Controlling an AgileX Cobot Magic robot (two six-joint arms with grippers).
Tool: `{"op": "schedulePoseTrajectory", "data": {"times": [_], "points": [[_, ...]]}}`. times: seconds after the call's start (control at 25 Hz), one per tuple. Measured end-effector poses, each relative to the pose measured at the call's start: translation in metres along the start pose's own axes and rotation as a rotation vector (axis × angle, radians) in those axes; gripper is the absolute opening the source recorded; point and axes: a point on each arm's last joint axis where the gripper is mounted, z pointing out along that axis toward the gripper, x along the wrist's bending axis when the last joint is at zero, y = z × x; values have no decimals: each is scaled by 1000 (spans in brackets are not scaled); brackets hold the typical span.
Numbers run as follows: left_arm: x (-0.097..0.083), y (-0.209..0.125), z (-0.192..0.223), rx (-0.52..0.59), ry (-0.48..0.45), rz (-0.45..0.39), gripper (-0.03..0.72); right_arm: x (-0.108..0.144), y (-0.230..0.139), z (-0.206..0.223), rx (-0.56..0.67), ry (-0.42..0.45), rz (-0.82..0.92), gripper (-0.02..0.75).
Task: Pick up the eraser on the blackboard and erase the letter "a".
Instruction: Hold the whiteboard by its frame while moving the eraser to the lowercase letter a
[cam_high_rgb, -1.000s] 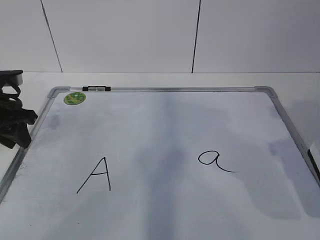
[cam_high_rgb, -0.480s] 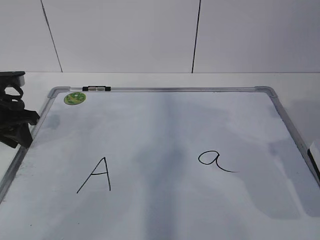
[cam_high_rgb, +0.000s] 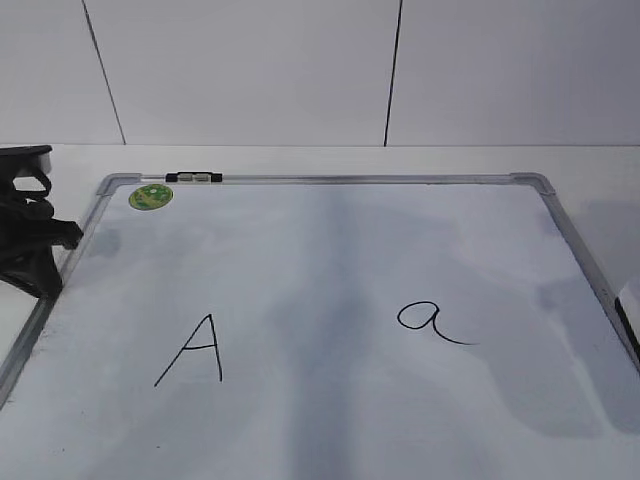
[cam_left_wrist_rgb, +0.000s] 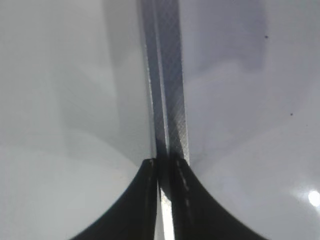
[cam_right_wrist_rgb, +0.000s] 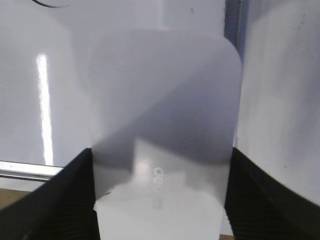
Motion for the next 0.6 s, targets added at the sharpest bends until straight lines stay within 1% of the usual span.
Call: {"op": "schedulePoseTrajectory", "data": {"times": [0.04,0.12,0.4,0.6], "points": [[0,1,0,-2,1,1,41,0,0,0,0,0,0,571],[0,1,0,-2,1,-8,25,0,0,0,0,0,0,571],[0,1,0,-2,0,-15,20,0,2,0,-6,3,-4,571],[0,1,0,-2,0,-15,20,3,19,4,6,29,-20,571]]}}
